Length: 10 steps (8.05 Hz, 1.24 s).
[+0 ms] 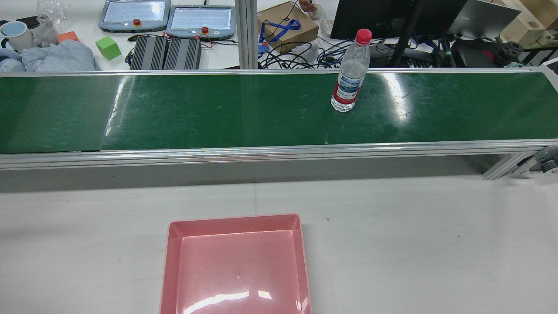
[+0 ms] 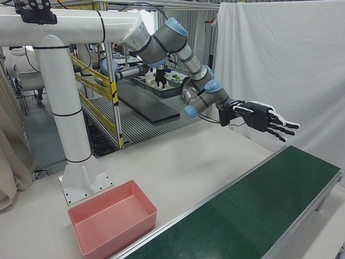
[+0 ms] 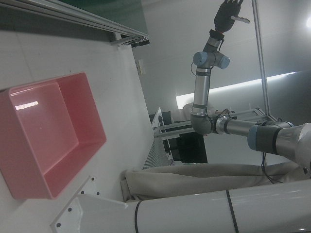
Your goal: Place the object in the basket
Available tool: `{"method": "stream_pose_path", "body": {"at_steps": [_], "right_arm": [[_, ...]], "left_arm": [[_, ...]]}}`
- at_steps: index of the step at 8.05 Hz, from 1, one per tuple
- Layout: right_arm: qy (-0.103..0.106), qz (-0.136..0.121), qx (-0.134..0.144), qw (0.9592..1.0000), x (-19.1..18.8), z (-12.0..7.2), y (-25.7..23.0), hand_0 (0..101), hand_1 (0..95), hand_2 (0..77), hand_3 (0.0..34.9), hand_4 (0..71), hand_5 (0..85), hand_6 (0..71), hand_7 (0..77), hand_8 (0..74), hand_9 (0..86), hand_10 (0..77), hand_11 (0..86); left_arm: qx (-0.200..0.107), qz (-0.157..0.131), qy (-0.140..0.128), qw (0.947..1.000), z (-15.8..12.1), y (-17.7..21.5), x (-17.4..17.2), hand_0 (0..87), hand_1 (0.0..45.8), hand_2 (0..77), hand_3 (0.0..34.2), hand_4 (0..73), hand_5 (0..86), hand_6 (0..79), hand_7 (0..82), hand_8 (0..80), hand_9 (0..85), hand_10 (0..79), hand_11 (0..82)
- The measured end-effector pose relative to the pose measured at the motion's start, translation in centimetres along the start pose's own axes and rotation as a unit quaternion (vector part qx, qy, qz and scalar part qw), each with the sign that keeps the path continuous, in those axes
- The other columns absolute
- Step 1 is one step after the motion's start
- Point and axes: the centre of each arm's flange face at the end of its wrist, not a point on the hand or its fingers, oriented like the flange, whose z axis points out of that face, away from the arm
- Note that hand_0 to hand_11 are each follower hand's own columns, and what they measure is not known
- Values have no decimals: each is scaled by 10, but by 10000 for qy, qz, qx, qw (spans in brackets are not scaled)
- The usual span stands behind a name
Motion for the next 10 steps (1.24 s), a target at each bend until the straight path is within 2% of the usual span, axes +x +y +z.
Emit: {"method": "stream_pose_path", "body": {"at_steps": [1, 2, 3, 4, 5, 6, 7, 8, 9, 10], "right_arm": [[-7, 0, -12, 10000, -1, 1, 1, 3, 0, 11, 1, 5, 0, 0, 5, 0, 0, 5, 0], [-10, 1, -20, 10000, -1, 1, 2, 3, 0, 11, 1, 5, 0, 0, 5, 0, 0, 0, 0], [-12, 0, -20, 10000, -1, 1, 2, 3, 0, 11, 1, 5, 0, 0, 5, 0, 0, 0, 0], [-12, 0, -20, 10000, -1, 1, 2, 3, 0, 11, 1, 5, 0, 0, 5, 0, 0, 5, 0], [-13, 0, -19, 10000, -1, 1, 2, 3, 0, 5, 1, 5, 0, 0, 5, 0, 0, 5, 0], [-13, 0, -19, 10000, -1, 1, 2, 3, 0, 5, 1, 5, 0, 0, 5, 0, 0, 5, 0], [-13, 0, -19, 10000, -1, 1, 2, 2, 0, 5, 1, 5, 0, 0, 5, 0, 0, 5, 0], [-19, -4, -22, 10000, -2, 1, 2, 2, 0, 11, 1, 5, 0, 0, 5, 0, 0, 0, 0], [-22, -6, -20, 10000, -3, 1, 2, 3, 0, 11, 1, 5, 0, 0, 5, 0, 0, 5, 0], [-28, -9, -25, 10000, -3, 1, 3, 3, 0, 11, 1, 5, 0, 0, 5, 0, 0, 5, 0]], "left_arm": [[-51, 97, -21, 9999, 12, -1, -7, 395, 93, 71, 0, 164, 120, 5, 5, 11, 33, 71, 109], [-96, 126, -129, 9998, 19, 1, -20, 433, 125, 158, 0, 164, 120, 5, 5, 11, 44, 71, 109], [-118, 137, -252, 9995, 21, 2, -34, 467, 109, 109, 0, 164, 131, 5, 5, 11, 44, 71, 120], [-131, 169, -375, 9991, 22, 1, -48, 525, 125, 44, 0, 164, 142, 11, 5, 33, 55, 71, 131], [-150, 217, -463, 9986, 23, 2, -58, 619, 125, 5, 0, 174, 153, 11, 5, 33, 55, 71, 131], [-152, 260, -523, 9982, 22, 1, -64, 700, 164, 5, 0, 180, 164, 11, 5, 33, 55, 71, 136], [-136, 285, -554, 9980, 22, -2, -68, 671, 164, 5, 0, 180, 164, 11, 5, 33, 60, 71, 136], [-106, 303, -576, 9978, 22, -9, -71, 614, 131, 5, 0, 180, 153, 11, 5, 33, 60, 71, 114], [-80, 312, -594, 9977, 25, -18, -76, 614, 104, 5, 0, 180, 153, 11, 5, 33, 60, 71, 114], [-70, 317, -605, 9976, 31, -25, -82, 555, 71, 5, 0, 180, 125, 11, 5, 33, 60, 65, 114]]}}
